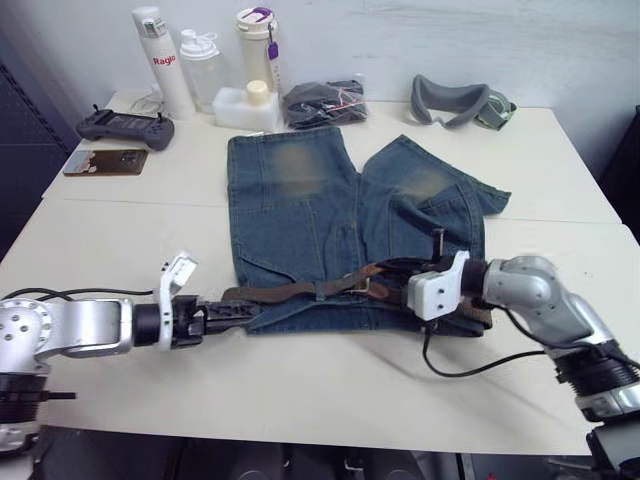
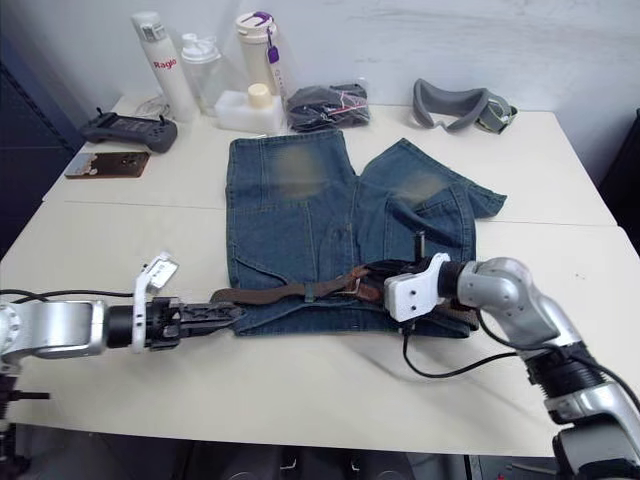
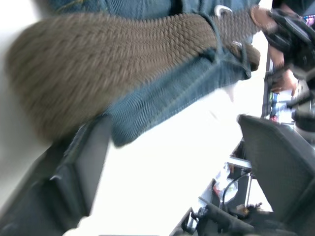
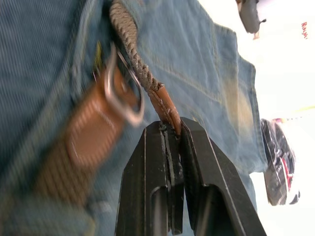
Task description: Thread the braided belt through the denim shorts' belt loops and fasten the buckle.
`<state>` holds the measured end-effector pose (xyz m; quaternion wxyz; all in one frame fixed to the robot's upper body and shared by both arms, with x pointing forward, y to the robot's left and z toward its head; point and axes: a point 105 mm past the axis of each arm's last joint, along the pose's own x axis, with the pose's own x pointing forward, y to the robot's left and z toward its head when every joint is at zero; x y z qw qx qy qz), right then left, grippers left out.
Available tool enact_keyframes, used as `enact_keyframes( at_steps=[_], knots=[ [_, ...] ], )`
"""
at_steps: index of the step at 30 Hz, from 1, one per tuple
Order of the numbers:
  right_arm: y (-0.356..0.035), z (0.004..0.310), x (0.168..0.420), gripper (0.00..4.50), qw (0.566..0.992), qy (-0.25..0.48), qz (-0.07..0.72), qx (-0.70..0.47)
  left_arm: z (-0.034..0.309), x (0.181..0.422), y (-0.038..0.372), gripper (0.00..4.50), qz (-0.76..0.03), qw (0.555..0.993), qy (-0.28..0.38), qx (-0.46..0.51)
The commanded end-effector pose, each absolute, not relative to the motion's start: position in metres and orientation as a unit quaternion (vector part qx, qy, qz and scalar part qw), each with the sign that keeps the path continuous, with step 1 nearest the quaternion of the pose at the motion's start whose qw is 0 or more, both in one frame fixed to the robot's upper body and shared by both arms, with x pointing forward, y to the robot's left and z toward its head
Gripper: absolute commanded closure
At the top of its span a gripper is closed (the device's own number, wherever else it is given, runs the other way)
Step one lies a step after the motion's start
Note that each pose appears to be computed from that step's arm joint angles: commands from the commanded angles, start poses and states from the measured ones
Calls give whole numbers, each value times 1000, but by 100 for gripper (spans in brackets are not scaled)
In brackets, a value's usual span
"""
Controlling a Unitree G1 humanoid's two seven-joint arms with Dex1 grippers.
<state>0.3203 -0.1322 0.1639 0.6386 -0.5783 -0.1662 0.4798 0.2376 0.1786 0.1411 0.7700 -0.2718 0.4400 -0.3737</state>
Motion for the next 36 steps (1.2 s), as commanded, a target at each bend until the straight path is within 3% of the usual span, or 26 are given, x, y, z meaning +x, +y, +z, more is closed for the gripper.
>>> enact_keyframes(
  at_steps=[1,6,10,12,14,19,23,26,36],
  knots=[
    [-148,196,323,450,658,-184,458,-569,167,224,175,5,-439,760,413,-241],
    [-171,203,321,450,654,-168,447,-586,186,218,179,5,-481,770,374,-189],
    [-164,208,317,450,657,-178,451,-577,221,261,187,5,-469,840,222,-156],
    [-163,215,318,450,684,-174,448,-548,238,290,185,5,-427,892,123,-85],
    [-162,223,318,450,721,-162,452,-499,251,307,173,5,-411,910,41,-11],
    [-167,240,316,450,738,-154,440,-489,261,326,124,5,-481,876,4,-42],
    [-176,251,317,450,743,-149,421,-499,253,328,92,5,-523,852,2,21],
    [-176,259,315,450,753,-149,416,-488,237,329,69,5,-541,835,-2,99],
    [-161,257,306,450,766,-126,436,-454,220,333,11,5,-551,822,-53,135]
  ],
)
